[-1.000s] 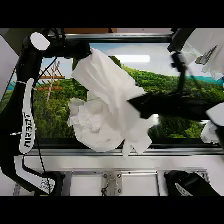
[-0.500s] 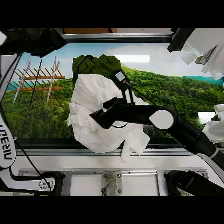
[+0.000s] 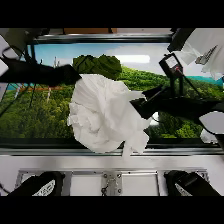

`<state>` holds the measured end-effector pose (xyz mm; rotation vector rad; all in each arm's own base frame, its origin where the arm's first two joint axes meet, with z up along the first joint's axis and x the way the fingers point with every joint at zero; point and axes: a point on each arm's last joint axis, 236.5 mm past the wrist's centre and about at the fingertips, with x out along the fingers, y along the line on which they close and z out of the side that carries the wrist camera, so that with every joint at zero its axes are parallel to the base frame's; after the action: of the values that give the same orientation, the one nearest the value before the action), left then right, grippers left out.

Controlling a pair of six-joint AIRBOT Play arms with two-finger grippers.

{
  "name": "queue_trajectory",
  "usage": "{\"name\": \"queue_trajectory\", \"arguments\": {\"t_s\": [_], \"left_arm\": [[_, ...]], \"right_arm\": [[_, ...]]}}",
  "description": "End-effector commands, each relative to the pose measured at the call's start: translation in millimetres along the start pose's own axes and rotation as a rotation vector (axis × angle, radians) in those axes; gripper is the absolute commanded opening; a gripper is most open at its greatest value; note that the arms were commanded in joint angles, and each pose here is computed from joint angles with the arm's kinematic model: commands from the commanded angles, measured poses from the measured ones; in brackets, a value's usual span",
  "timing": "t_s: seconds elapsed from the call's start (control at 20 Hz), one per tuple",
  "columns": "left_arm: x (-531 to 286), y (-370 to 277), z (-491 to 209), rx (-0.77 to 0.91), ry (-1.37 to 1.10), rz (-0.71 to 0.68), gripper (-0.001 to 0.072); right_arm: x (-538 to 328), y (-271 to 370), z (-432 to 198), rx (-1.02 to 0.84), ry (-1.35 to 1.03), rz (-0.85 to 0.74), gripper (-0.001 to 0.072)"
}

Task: Fold the clothes and pants, and hang the long-sleeved shirts on hangers.

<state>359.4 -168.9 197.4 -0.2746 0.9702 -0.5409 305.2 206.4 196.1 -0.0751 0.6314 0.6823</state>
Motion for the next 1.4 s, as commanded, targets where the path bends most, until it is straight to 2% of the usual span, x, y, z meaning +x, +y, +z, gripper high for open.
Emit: {"name": "queue_trajectory", "arguments": {"t_s": [0.0,0.3,0.5,0.6,0.7,0.85,0.95,1.1,1.15,1.2,1.25,1.3,1.35], "left_arm": [[8.9,-43.7,-75.6,0.082,0.123,-0.077,0.0636],[35.2,-110.9,-163.2,0.159,0.251,-0.200,0.0636],[62.6,-83.2,-208.2,0.182,0.384,-0.068,0.0636],[72.2,-53.7,-216.1,0.099,0.408,-0.002,0.0636],[80.9,-24.9,-219.4,-0.051,0.416,0.025,0.0636],[97.0,-8.1,-211.4,-0.272,0.355,-0.066,0.0636],[101.7,-0.6,-212.4,-0.368,0.338,-0.115,0.0636],[106.4,15.8,-227.9,-0.432,0.358,-0.101,0.0636],[109.3,19.1,-232.9,-0.439,0.360,-0.093,0.0636],[112.3,20.2,-238.1,-0.439,0.363,-0.088,0.0636],[115.6,20.1,-243.5,-0.434,0.366,-0.083,0.0636],[119.4,18.9,-248.4,-0.423,0.370,-0.081,0.0636],[124.7,17.8,-254.2,-0.415,0.384,-0.077,0.0636]], "right_arm": [[-20.2,-31.9,-36.6,0.069,0.140,-0.084,0.0614],[-14.2,-31.9,-19.8,0.095,0.071,-0.071,0.0614],[-14.2,-30.8,-62.7,0.100,0.232,-0.064,0.0614],[-9.6,-41.8,-108.7,0.176,0.358,-0.070,0.0614],[-0.1,-55.0,-156.7,0.344,0.440,-0.076,0.0614],[18.6,-44.4,-218.8,0.585,0.523,0.021,0.0614],[33.9,-32.5,-240.8,0.644,0.536,0.077,0.0613],[52.6,-25.7,-250.7,0.655,0.528,0.116,0.0611],[57.5,-27.7,-249.9,0.643,0.517,0.113,0.0590],[62.3,-30.7,-249.3,0.628,0.506,0.104,0.0426],[65.3,-34.4,-248.2,0.614,0.492,0.095,0.0227],[66.5,-37.1,-247.2,0.612,0.484,0.087,0.0114],[66.9,-38.8,-245.4,0.610,0.477,0.082,0.0088]]}}
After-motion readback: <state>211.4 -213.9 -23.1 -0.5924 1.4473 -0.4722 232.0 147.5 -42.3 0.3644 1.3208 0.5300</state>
